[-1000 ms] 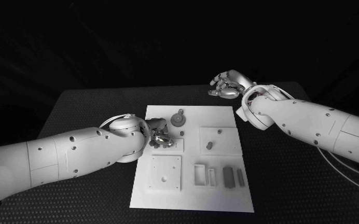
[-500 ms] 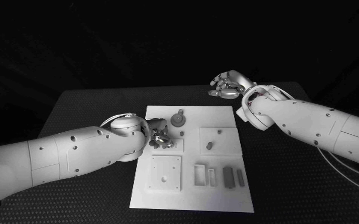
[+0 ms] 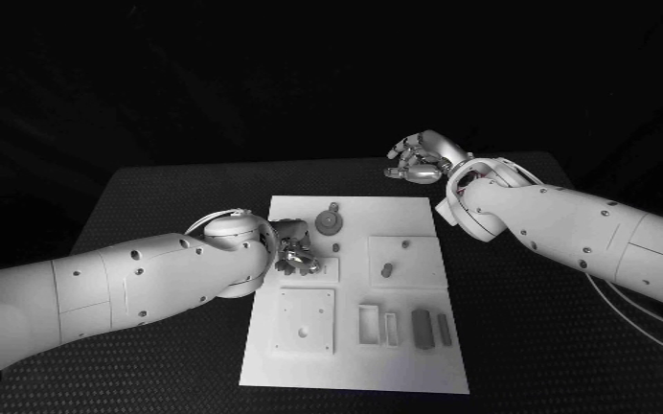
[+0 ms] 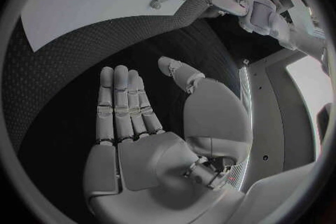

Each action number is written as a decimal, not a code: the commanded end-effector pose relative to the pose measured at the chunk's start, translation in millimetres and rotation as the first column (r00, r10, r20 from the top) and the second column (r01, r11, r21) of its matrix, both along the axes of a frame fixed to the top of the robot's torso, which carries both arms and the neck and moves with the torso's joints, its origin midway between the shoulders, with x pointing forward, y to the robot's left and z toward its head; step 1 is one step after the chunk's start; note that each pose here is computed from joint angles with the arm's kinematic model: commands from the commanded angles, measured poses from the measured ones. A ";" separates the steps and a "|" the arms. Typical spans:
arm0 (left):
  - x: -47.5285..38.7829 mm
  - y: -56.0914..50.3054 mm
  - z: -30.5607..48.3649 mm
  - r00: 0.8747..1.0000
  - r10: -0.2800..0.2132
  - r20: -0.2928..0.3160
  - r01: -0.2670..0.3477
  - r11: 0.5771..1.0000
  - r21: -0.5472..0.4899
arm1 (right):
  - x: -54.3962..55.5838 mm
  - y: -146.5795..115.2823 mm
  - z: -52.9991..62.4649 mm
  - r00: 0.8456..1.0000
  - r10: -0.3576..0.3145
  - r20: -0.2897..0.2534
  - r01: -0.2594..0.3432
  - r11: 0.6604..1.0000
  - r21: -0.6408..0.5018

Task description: Assemble the parts on the task board

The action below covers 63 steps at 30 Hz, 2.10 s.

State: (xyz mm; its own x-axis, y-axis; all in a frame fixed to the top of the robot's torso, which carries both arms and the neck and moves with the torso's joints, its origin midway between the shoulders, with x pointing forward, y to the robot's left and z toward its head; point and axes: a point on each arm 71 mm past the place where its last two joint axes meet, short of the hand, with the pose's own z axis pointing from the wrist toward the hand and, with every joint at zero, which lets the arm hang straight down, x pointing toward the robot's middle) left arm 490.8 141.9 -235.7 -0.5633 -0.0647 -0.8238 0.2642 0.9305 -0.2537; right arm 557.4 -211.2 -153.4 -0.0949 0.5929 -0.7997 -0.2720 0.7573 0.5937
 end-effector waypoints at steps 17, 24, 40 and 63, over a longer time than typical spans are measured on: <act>-9.9 8.5 -28.5 0.990 0.033 -0.135 -0.025 0.998 0.055 | -0.6 1.8 -0.3 1.000 0.013 -0.004 -0.013 1.000 -0.003; -9.5 8.8 -28.4 0.991 0.036 -0.131 -0.029 0.998 0.054 | -0.6 2.0 -0.4 1.000 0.015 -0.006 -0.015 1.000 -0.004; -8.1 10.3 -26.8 0.992 0.045 -0.121 -0.039 0.998 0.047 | -0.4 1.3 -0.6 1.000 0.014 -0.009 -0.014 1.000 -0.005; -6.9 10.4 -27.0 0.990 0.052 -0.130 -0.046 0.998 0.050 | -1.5 2.9 -0.5 1.000 0.019 -0.011 -0.019 1.000 -0.005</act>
State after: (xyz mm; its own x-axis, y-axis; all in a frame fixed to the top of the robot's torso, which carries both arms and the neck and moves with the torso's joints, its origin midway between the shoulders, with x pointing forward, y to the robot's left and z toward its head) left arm 494.9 146.1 -237.0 -0.5760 -0.0970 -0.8117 0.2256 0.9355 -0.2718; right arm 556.4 -209.6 -153.5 -0.1034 0.5922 -0.7991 -0.2742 0.7553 0.5952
